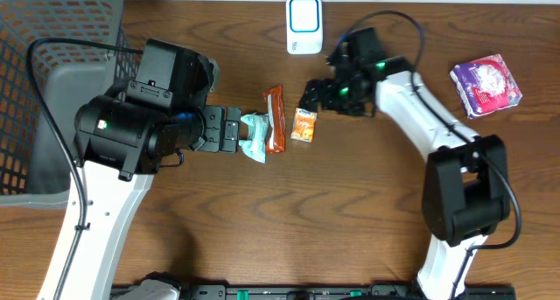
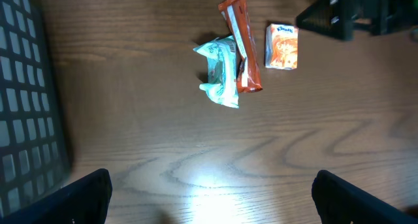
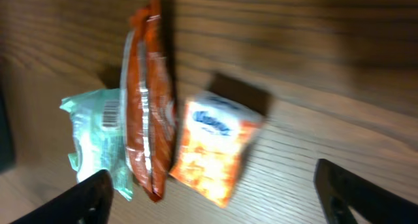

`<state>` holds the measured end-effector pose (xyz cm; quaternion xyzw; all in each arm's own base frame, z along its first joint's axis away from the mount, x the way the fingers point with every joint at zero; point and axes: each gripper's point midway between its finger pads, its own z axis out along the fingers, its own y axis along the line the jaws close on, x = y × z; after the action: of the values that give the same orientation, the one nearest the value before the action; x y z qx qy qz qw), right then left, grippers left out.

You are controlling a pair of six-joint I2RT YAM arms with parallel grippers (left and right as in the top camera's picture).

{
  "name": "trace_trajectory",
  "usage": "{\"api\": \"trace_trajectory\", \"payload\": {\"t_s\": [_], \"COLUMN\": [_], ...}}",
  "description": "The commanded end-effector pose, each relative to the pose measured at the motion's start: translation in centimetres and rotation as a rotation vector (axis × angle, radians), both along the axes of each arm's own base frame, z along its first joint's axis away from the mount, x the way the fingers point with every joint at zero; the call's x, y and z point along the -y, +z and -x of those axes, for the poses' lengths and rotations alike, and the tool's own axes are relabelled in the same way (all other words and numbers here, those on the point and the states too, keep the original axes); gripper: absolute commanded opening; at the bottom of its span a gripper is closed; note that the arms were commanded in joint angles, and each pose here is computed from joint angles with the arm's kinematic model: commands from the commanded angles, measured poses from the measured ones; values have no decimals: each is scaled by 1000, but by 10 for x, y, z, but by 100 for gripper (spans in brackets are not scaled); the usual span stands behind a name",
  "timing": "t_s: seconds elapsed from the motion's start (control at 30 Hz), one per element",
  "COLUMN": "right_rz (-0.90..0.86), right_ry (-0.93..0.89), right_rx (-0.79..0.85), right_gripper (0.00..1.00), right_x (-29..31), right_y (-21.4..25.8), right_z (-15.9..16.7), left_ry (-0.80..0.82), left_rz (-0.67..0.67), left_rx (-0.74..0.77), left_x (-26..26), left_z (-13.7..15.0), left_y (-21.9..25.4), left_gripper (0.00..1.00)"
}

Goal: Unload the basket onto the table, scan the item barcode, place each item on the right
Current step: 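Carry the pink pack right and set it at the table's right edge, then grasp the orange Kleenex pack with the right gripper and lift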

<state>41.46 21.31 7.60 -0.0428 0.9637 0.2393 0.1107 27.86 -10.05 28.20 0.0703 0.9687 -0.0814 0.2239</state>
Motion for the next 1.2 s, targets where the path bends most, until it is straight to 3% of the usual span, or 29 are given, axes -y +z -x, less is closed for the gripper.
{"api": "trace_trajectory", "payload": {"t_s": [0.0,0.2,0.37,0.57,0.83,0.9,1.07,1.17], "right_rz": [101,253,382,454,522,537,624,667], "right_ry": [33,-29,-65,-70,-42,-30,-27,-44], "right_rx": [81,126,207,210,137,123,137,152], "right_gripper": [89,75,72,61,59,56,36,32], "right_x": [-14,-26,-29,-28,-24,-23,-9,1], "right_y": [6,-2,-3,-21,-67,-75,-79,-70], "right_z": [2,10,10,13,19,22,21,17], "left_ry": [-6,-6,-6,-6,-6,-6,-6,-6], "left_rz": [0,0,0,0,0,0,0,0], "left_rx": [4,4,4,4,4,4,4,4], "left_x": [0,0,0,0,0,0,0,0], "left_z": [1,1,1,1,1,1,1,1], "left_y": [1,1,1,1,1,1,1,1], "left_gripper": [98,98,98,98,98,98,98,98]}}
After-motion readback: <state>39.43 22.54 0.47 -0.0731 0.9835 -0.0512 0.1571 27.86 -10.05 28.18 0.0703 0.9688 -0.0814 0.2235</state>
